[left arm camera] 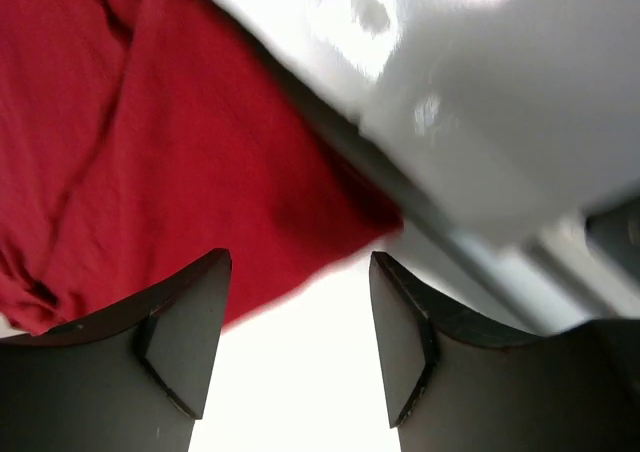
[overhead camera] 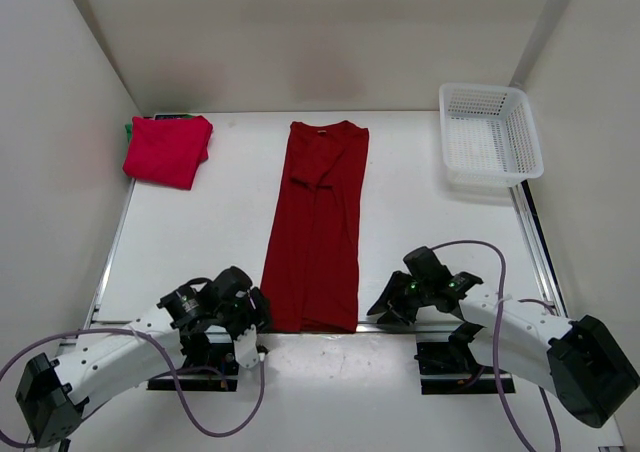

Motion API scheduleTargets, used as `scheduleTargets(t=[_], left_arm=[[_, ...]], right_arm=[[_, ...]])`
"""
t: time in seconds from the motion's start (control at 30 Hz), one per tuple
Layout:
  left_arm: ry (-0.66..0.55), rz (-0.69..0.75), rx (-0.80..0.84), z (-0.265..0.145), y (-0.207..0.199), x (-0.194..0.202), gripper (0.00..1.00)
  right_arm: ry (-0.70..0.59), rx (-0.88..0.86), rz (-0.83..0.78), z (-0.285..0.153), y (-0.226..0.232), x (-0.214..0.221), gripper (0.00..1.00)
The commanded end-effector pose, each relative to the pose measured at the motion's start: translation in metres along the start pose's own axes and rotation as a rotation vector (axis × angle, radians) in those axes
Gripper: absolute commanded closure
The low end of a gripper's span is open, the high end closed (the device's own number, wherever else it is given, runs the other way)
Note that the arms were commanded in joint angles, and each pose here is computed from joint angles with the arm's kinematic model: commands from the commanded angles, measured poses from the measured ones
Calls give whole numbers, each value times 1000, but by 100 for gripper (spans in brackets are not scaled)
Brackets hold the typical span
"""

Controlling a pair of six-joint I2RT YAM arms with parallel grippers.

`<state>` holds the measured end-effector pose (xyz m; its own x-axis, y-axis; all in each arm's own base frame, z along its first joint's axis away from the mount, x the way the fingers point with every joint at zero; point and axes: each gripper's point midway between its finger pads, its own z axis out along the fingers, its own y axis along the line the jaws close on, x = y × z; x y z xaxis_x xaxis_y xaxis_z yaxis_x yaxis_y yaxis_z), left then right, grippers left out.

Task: Fold and stack the t-shirts
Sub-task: Grab the bottom of the folded rectangular tshirt with both arms

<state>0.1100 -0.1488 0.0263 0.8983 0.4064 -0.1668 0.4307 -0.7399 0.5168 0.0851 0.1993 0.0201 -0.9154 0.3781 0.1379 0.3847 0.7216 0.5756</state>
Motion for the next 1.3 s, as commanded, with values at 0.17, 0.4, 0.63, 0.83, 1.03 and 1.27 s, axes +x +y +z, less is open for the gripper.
scheduleTargets(t=[0.17, 0.4, 0.63, 0.83, 1.03, 1.27], left_arm=[[26, 52, 84, -34, -6, 8, 30], [3, 28, 90, -15, -8, -2, 30], [3, 5, 133, 1, -14, -2, 31], [30, 58, 206, -6, -35, 9, 32], [27, 121, 147, 0, -35, 8, 36], [-8, 122, 98, 11, -20, -5, 38]], right_arm=[[-15, -41, -66, -2, 20, -10, 56], [4, -39, -96, 3, 25, -8, 56], [1, -35, -124, 3, 36, -13, 56], [-1, -25, -112, 3, 34, -15, 56], [-7, -40, -92, 6, 33, -16, 56], [23, -5, -130, 10, 39, -13, 55]])
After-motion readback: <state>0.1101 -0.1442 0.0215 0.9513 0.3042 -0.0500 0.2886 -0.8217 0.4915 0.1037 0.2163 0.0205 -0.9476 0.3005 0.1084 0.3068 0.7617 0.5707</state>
